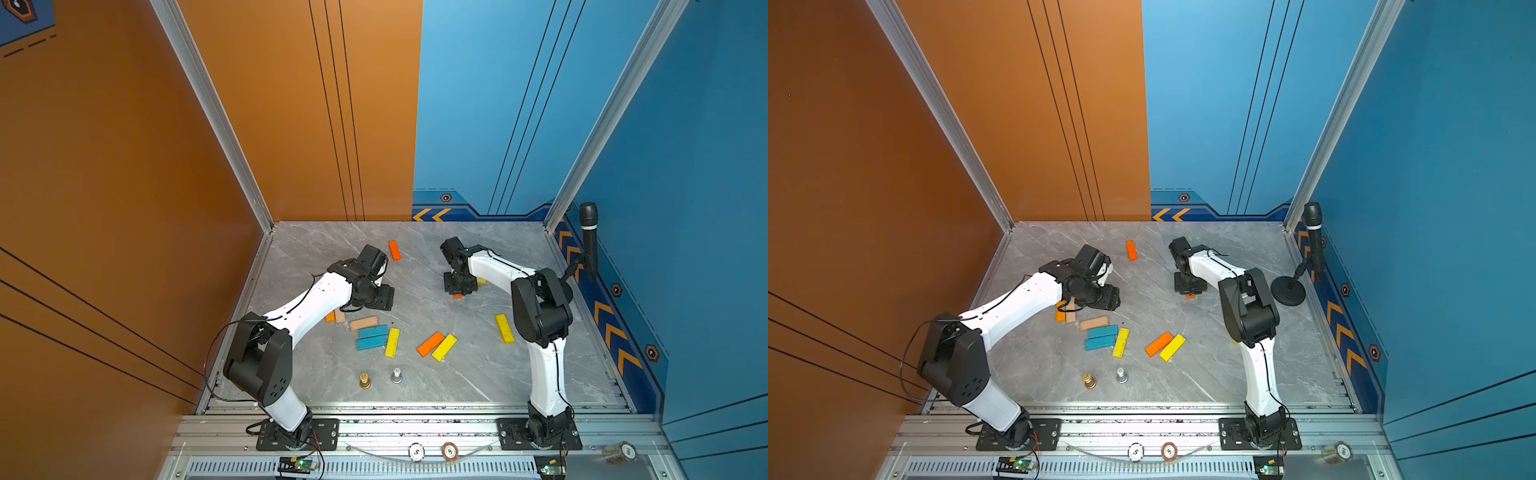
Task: Assemble the number 6 with building blocks
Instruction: Adjust the building block at the center of the board.
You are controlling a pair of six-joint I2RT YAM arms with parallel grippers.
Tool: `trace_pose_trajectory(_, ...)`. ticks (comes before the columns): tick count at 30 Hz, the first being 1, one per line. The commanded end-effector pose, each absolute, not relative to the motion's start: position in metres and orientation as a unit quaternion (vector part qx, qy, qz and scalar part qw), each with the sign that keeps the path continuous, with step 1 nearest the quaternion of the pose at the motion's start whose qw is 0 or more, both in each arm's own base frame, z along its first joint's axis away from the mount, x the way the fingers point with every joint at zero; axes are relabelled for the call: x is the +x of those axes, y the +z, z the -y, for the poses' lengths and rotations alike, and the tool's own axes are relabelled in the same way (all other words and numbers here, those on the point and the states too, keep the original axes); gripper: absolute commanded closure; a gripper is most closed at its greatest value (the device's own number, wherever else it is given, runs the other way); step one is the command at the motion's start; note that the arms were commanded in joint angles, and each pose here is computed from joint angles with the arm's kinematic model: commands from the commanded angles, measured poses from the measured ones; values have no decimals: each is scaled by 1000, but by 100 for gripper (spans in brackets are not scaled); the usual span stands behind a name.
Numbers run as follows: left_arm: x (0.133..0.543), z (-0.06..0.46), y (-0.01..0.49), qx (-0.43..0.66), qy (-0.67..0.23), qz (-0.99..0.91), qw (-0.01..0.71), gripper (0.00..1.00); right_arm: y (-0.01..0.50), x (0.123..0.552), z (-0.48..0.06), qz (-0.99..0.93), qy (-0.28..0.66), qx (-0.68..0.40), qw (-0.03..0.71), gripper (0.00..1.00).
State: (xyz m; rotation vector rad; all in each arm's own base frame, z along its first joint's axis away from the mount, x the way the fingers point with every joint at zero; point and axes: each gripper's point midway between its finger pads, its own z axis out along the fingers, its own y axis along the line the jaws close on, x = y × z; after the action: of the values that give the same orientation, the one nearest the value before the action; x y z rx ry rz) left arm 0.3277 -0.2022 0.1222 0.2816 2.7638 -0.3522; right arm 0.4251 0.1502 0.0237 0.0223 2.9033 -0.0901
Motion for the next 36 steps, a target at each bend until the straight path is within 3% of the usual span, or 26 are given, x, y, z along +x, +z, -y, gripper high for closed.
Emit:
trace_pose_trajectory(1, 325, 203, 120, 108, -119, -973, 166, 25, 22, 412, -138, -994, -46, 20, 100, 72)
trace_pose_trajectory(9, 324, 204, 118, 110, -118, -973, 164, 25, 21, 413, -138, -994, -45, 22, 101, 70)
trace_pose_trajectory(15, 325, 203, 119, 109, -116, -973, 166, 25, 45, 426, -148, -992, -23, 14, 126, 55)
trace_pose_trajectory(21, 326, 201, 120, 108, -115, -973, 169, 25, 110, 434, -147, -983, -15, 7, 182, 44)
trace_pose_trajectory(27, 326, 201, 124, 107, -118, -972, 173, 25, 127, 391, -97, -981, -46, 36, 186, 41)
trace_pose_trajectory(36, 326, 207, 121, 108, -128, -972, 165, 25, 82, 314, -36, -986, -69, 101, 115, 38)
